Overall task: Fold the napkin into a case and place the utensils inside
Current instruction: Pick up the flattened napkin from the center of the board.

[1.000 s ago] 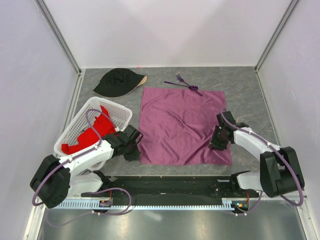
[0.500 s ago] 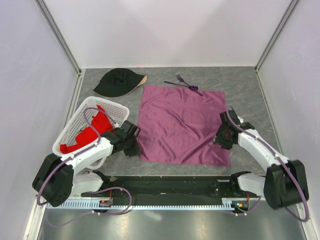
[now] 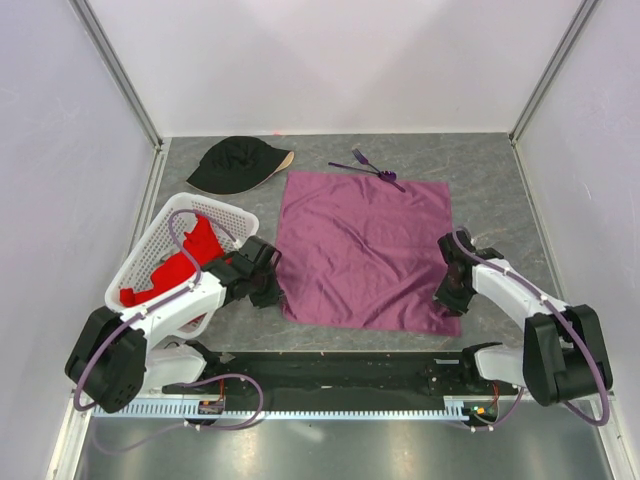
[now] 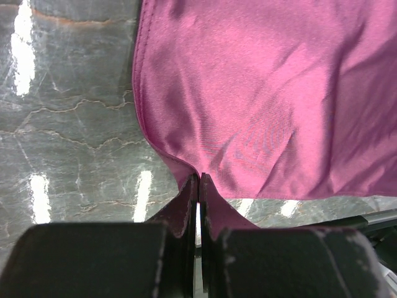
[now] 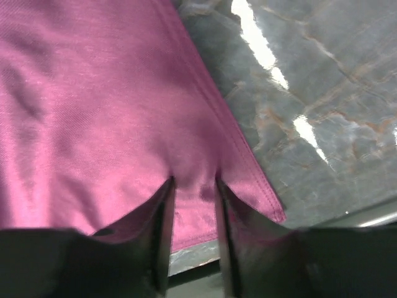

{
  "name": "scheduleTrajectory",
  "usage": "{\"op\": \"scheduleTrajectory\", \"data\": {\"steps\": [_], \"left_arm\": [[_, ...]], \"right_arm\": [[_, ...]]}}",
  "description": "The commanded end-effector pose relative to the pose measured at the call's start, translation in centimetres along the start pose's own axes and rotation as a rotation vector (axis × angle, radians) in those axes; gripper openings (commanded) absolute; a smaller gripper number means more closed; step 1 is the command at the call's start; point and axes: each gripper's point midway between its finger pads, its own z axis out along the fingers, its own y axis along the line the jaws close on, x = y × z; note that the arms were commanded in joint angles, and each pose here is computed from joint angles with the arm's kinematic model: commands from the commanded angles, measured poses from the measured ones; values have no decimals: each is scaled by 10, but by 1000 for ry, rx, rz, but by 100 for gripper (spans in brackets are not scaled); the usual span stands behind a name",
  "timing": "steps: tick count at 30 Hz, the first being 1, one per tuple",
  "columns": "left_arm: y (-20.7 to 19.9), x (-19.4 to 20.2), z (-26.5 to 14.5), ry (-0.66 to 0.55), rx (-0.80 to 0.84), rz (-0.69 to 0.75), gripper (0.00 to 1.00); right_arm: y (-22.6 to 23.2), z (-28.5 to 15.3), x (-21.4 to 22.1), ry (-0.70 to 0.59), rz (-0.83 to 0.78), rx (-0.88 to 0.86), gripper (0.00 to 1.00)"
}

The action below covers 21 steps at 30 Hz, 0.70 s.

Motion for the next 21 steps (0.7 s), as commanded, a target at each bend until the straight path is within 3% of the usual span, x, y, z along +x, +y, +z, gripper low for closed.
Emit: {"op": "scheduleTrajectory", "data": {"steps": [1,7,11,14,21], "left_arm": [[-15,-16,-9,-61,58,62,2],[-12,-23,-8,-76,50,67,2],[-10,-31,-9,-88,41,61,2],[-15,-35,-12,-97,53,63,2],[-18,-29,-9,-76,83,59,2]], "right_arm": [[36,5,-23,-54,-64,-130,36],[113,10,-32,-101,-205,-326,32],[168,7,-53,-96,-254,-358,32],[169,-2,-60,-101,-269,-331,33],[98,-28,-50,-150,-256,-167,44]]}}
